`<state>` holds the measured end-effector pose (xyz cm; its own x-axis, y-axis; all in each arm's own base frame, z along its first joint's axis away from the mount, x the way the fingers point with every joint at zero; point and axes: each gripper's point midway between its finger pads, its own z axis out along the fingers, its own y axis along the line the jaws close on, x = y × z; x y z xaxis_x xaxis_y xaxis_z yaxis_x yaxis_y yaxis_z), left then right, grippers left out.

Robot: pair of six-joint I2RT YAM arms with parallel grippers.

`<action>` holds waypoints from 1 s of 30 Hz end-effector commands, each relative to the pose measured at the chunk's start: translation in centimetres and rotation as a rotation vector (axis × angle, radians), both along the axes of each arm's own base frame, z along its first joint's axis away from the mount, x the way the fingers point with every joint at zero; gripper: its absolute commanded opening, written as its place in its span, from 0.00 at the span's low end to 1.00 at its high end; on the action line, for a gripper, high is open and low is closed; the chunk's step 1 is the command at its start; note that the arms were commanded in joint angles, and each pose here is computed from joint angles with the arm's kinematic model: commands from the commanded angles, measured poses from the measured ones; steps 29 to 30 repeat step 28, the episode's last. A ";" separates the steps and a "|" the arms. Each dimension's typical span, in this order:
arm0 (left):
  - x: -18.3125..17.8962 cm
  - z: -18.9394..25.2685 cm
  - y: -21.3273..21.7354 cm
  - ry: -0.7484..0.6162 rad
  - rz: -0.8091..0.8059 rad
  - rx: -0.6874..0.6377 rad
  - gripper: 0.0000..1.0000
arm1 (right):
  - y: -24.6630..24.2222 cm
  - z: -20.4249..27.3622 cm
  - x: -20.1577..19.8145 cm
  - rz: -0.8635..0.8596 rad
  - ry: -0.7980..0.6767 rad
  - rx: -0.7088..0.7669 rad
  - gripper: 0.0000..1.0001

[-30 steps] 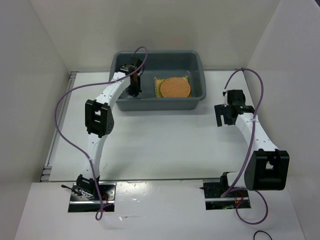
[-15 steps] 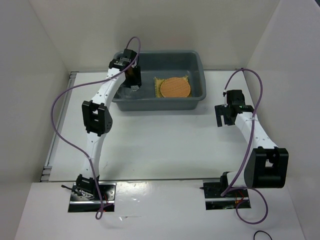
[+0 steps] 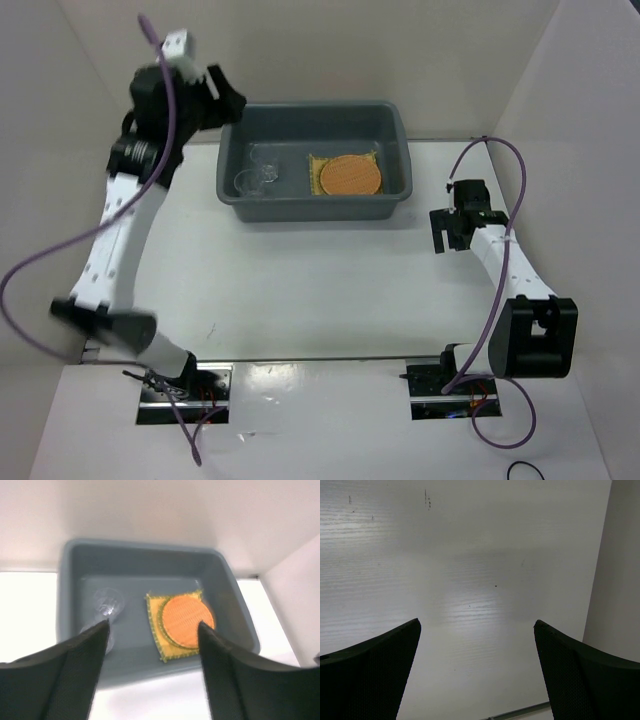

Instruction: Place the mixed dishes into the plastic bin

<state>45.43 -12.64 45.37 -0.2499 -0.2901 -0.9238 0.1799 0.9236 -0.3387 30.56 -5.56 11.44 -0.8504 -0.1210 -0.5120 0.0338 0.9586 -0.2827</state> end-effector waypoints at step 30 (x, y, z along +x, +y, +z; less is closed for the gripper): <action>-28.0 -12.7 14.2 -0.253 0.408 0.038 1.00 | 5.8 1.6 0.7 0.243 -0.048 0.077 0.98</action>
